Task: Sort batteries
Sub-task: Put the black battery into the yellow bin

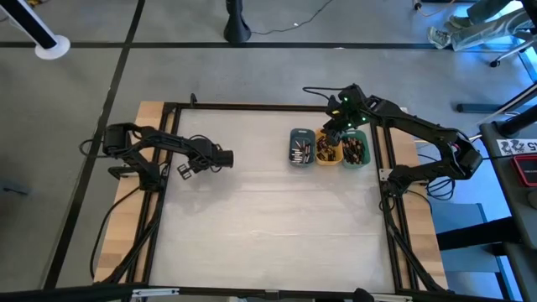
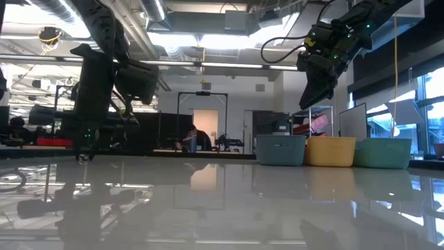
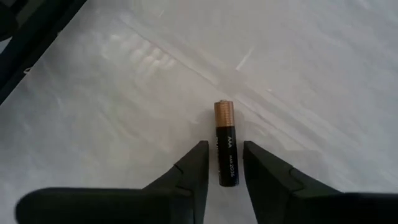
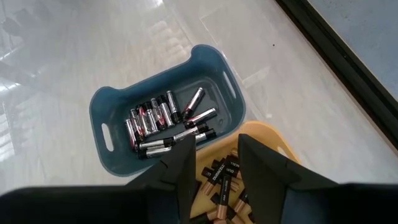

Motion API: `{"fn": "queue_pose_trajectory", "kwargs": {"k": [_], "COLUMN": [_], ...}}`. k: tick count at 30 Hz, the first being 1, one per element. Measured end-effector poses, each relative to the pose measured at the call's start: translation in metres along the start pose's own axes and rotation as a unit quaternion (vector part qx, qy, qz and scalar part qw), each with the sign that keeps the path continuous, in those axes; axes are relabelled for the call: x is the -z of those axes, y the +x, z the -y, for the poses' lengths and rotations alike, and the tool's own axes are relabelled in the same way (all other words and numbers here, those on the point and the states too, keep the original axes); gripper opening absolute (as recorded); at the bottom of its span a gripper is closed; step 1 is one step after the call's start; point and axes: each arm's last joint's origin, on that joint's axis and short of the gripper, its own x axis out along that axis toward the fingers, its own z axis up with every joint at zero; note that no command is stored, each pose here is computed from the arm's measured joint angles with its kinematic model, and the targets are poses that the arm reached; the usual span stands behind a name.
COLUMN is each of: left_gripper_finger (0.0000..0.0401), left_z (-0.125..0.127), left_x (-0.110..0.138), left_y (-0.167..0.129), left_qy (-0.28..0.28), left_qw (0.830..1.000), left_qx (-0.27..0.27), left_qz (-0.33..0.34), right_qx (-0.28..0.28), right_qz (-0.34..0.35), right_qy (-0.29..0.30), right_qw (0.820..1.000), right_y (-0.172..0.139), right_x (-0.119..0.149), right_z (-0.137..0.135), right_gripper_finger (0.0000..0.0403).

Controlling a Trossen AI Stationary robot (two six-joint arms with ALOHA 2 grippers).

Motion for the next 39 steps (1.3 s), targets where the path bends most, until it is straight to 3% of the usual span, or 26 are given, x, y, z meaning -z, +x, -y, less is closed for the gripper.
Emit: {"fn": "queue_pose_trajectory", "kwargs": {"k": [14,34,39], "left_gripper_finger": [0.0026,0.0023,0.0025], "left_z": [0.003,0.003,0.008], "left_x": [0.005,0.007,0.004], "left_y": [0.007,0.004,-0.006], "left_qy": [0.018,0.040,0.057], "left_qw": [1.000,0.999,0.998], "left_qx": [-0.003,-0.001,0.029], "left_qz": [0.008,0.002,-0.005], "right_qx": [0.000,0.000,0.000], "right_qz": [0.000,0.000,0.001], "right_qy": [0.000,0.000,0.000], "right_qw": [1.000,1.000,1.000], "right_y": [0.000,0.000,0.000], "right_x": [0.000,0.000,0.000], "right_z": [0.000,0.000,0.000], "right_gripper_finger": [0.0122,0.0122,0.0122]}}
